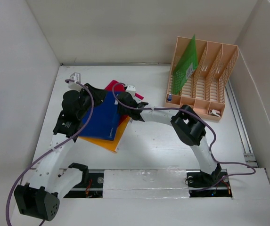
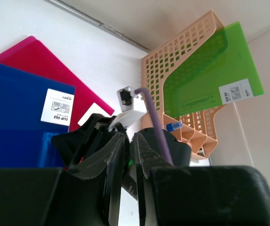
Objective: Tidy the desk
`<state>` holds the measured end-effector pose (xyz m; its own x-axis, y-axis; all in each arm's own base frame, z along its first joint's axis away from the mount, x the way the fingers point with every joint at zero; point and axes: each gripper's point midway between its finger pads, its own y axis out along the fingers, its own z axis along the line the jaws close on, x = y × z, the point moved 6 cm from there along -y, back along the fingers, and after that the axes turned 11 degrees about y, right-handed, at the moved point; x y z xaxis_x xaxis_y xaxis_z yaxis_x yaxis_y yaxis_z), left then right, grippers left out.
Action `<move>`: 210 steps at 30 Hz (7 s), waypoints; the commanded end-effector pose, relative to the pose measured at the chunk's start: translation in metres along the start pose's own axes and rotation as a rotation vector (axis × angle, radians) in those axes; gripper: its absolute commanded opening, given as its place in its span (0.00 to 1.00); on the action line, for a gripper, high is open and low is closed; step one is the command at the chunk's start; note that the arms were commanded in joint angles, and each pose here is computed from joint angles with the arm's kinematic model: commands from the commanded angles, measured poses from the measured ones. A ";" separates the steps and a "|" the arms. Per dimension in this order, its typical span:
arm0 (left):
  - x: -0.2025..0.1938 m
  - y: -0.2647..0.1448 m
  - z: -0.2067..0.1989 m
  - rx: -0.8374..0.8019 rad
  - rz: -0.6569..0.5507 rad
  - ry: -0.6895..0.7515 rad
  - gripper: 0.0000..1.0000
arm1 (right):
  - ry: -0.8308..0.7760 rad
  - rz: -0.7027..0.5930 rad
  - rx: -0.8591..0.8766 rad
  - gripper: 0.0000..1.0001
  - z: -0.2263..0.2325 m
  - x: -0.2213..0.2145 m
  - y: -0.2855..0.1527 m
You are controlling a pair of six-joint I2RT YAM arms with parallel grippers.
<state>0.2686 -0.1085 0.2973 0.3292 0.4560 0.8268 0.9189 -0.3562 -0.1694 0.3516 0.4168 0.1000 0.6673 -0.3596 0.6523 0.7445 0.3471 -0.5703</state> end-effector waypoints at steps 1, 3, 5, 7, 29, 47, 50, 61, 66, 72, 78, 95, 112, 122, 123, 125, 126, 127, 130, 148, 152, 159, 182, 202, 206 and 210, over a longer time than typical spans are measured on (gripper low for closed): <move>0.013 -0.009 -0.010 -0.059 -0.075 0.006 0.11 | -0.008 0.063 -0.028 0.35 -0.003 -0.014 0.000; 0.013 -0.009 -0.012 -0.076 -0.069 -0.001 0.11 | 0.000 0.078 -0.019 0.25 -0.004 -0.017 -0.001; 0.014 -0.012 -0.015 -0.096 -0.074 -0.001 0.11 | 0.010 0.084 -0.008 0.12 -0.005 -0.020 -0.001; 0.018 -0.017 -0.017 -0.100 -0.095 0.003 0.11 | 0.023 0.089 -0.008 0.00 -0.006 -0.021 -0.002; 0.020 -0.026 -0.021 -0.119 -0.115 0.011 0.11 | 0.225 -0.060 0.136 0.00 -0.028 0.000 -0.120; 0.016 -0.022 -0.019 -0.123 -0.099 0.016 0.11 | 0.257 0.000 0.172 0.74 -0.063 -0.041 -0.117; 0.018 -0.023 -0.020 -0.116 -0.103 0.018 0.11 | 0.305 0.033 0.252 0.74 -0.061 -0.047 -0.110; 0.014 -0.022 -0.021 -0.146 -0.088 0.009 0.11 | 0.383 0.123 0.321 0.66 -0.073 -0.072 -0.094; 0.015 -0.021 -0.021 -0.139 -0.086 0.010 0.11 | 0.464 0.165 0.352 0.59 -0.084 -0.081 -0.085; 0.014 -0.019 -0.020 -0.133 -0.085 0.007 0.11 | 0.545 0.154 0.435 0.37 -0.103 -0.074 -0.086; 0.011 -0.018 -0.019 -0.139 -0.077 0.004 0.11 | 0.547 0.128 0.462 0.16 -0.099 -0.060 -0.100; 0.021 -0.021 -0.022 -0.118 -0.097 0.024 0.11 | 0.204 -0.102 0.529 0.00 -0.029 0.043 -0.178; 0.023 -0.027 -0.025 -0.141 -0.114 0.025 0.12 | 0.125 -0.873 0.265 0.00 -0.051 0.275 -0.316; 0.024 -0.025 -0.024 -0.125 -0.112 0.025 0.12 | 0.142 -1.133 0.017 0.00 -0.102 0.326 -0.346; 0.025 -0.026 -0.025 -0.126 -0.113 0.026 0.12 | 0.140 -1.147 -0.005 0.00 -0.108 0.332 -0.344; 0.024 -0.027 -0.025 -0.132 -0.111 0.022 0.12 | 0.121 -1.148 -0.022 0.00 -0.109 0.336 -0.340; 0.024 -0.028 -0.026 -0.137 -0.115 0.020 0.12 | 0.121 -1.162 -0.022 0.00 -0.109 0.337 -0.341; 0.024 -0.029 -0.026 -0.136 -0.117 0.018 0.12 | 0.120 -1.173 -0.039 0.00 -0.113 0.340 -0.339; 0.027 -0.027 -0.027 -0.135 -0.120 0.018 0.12 | 0.119 -1.199 -0.055 0.00 -0.116 0.344 -0.334; 0.015 -0.015 -0.021 -0.133 -0.067 0.003 0.12 | -0.049 -1.392 -0.191 0.00 -0.148 0.347 -0.233; 0.013 -0.012 -0.019 -0.125 -0.058 0.004 0.12 | -0.081 -1.358 -0.228 0.00 -0.158 0.333 -0.199; 0.006 -0.005 -0.015 -0.126 -0.032 0.002 0.12 | -0.064 -1.283 -0.286 0.00 -0.176 0.297 -0.158; 0.002 -0.005 -0.014 -0.126 -0.020 0.007 0.12 | 0.026 -1.068 -0.249 0.54 -0.160 0.260 -0.157; 0.001 -0.004 -0.014 -0.133 -0.012 0.005 0.12 | 0.170 -0.647 -0.030 0.61 -0.159 0.339 -0.194; 0.004 -0.005 -0.016 -0.140 -0.022 0.008 0.12 | 0.186 -0.606 -0.023 0.62 -0.168 0.338 -0.200; 0.000 -0.005 -0.015 -0.151 -0.014 0.002 0.12 | 0.199 -0.605 -0.012 0.62 -0.171 0.346 -0.209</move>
<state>0.2622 -0.1192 0.2962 0.3630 0.4520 0.8148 0.8803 -0.4530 -0.1409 0.4348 0.0764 0.3339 0.1230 -0.6207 0.7743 0.9860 -0.0124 -0.1665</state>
